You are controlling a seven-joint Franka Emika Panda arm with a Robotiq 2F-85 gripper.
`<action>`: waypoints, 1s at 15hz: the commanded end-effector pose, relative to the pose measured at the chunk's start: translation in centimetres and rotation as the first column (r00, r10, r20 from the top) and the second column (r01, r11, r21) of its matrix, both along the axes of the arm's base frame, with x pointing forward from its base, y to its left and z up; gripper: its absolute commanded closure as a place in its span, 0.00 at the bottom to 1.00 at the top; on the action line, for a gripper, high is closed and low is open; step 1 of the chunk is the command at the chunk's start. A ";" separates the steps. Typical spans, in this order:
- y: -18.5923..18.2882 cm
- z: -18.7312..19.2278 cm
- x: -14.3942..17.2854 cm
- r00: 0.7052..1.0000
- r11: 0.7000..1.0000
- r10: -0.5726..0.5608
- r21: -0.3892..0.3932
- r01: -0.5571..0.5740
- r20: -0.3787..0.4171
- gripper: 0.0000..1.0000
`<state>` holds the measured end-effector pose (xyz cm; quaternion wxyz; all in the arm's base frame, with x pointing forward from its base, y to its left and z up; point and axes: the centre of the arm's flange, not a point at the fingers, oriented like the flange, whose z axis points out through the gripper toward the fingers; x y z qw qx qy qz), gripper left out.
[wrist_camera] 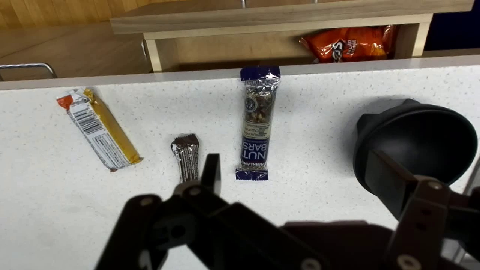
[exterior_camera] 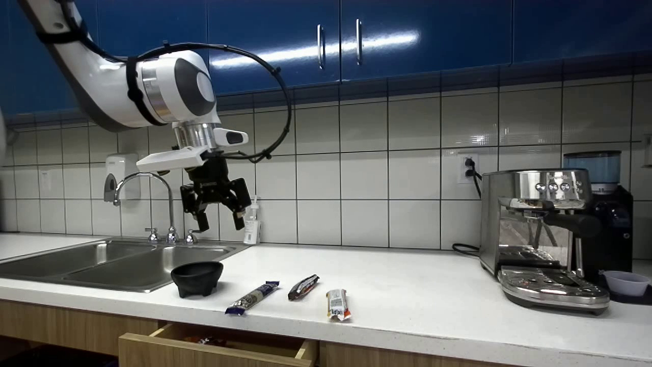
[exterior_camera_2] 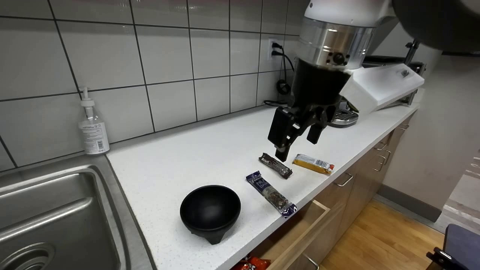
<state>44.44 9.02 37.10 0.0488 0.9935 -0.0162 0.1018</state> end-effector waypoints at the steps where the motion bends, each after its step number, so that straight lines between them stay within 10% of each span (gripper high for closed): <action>1: 0.3 -1.6 -1.2 1.000 1.000 0.022 0.019 -0.022 0.005 0.00; 15: 2.3 -6.2 -4.1 0.995 1.000 0.000 -0.022 -0.002 -0.104 0.00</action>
